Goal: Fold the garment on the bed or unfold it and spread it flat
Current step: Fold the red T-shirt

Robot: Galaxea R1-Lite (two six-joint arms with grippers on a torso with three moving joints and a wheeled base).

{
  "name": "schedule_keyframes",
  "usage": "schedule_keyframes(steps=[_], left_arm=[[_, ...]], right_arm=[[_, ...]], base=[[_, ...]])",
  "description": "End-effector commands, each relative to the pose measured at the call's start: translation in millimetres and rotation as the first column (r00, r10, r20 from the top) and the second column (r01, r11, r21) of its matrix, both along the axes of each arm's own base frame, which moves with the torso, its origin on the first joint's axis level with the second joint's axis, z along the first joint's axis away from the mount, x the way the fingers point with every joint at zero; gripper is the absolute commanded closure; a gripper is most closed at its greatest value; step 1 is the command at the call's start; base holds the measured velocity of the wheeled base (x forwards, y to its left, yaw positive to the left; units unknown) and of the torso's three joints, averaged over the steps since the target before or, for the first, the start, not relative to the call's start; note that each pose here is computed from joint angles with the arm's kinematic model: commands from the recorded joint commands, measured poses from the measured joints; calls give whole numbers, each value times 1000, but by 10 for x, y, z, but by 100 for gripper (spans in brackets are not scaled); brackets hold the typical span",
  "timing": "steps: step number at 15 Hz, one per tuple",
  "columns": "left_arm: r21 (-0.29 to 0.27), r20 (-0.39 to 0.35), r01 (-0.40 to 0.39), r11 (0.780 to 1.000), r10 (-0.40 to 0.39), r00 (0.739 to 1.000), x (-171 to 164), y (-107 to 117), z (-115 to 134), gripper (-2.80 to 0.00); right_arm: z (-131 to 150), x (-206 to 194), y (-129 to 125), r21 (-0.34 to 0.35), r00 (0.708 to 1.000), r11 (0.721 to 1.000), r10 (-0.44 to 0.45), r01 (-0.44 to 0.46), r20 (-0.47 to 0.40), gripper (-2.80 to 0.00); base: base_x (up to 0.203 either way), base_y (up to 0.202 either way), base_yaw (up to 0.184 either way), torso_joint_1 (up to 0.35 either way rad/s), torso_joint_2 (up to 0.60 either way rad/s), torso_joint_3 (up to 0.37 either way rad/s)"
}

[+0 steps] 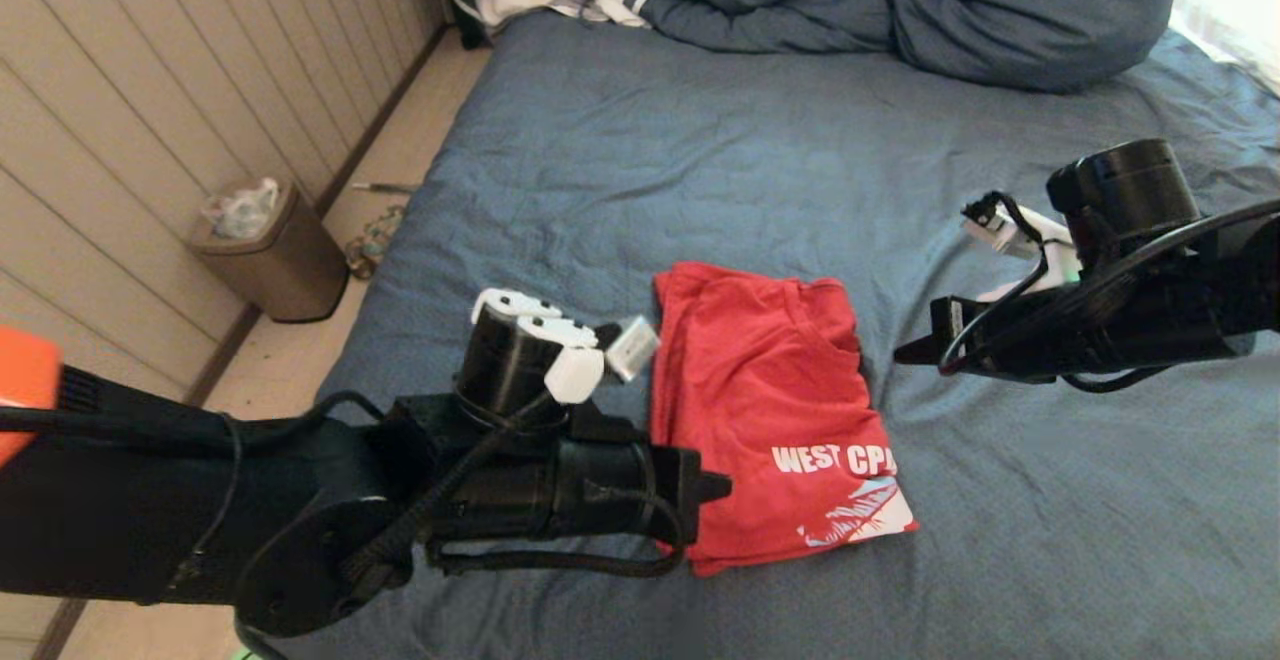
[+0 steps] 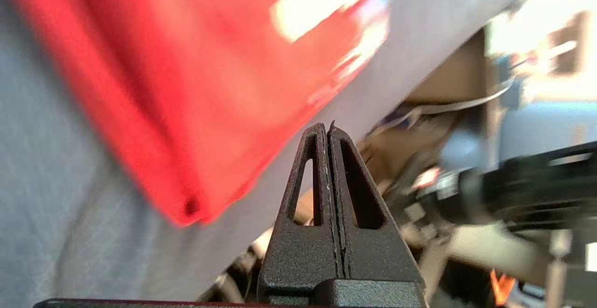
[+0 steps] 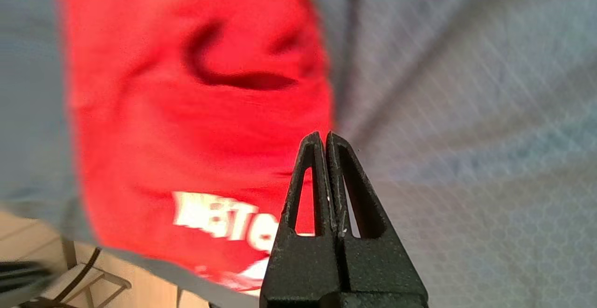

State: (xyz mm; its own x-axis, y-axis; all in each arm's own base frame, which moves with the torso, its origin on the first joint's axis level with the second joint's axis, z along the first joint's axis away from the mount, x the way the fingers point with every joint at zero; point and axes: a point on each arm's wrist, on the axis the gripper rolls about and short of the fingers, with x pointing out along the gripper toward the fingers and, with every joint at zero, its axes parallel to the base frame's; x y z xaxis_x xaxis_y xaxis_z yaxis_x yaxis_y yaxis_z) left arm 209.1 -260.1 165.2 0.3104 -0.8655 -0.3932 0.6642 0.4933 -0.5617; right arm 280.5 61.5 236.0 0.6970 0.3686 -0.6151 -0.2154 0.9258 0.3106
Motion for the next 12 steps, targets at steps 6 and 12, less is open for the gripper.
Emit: schedule_keyframes(steps=[6,12], left_arm=[[-65,45,-43,997,46,998,522,-352,221,0],[-8,11,-114,993,114,993,1170,-572,-272,0]], right_arm=[[7,24,386,46,993,992,118,-117,-10,0],[-181,23,493,39,985,988,155,-152,-76,0]], base=[[0,0,0,0,0,0],[0,0,0,0,0,0]])
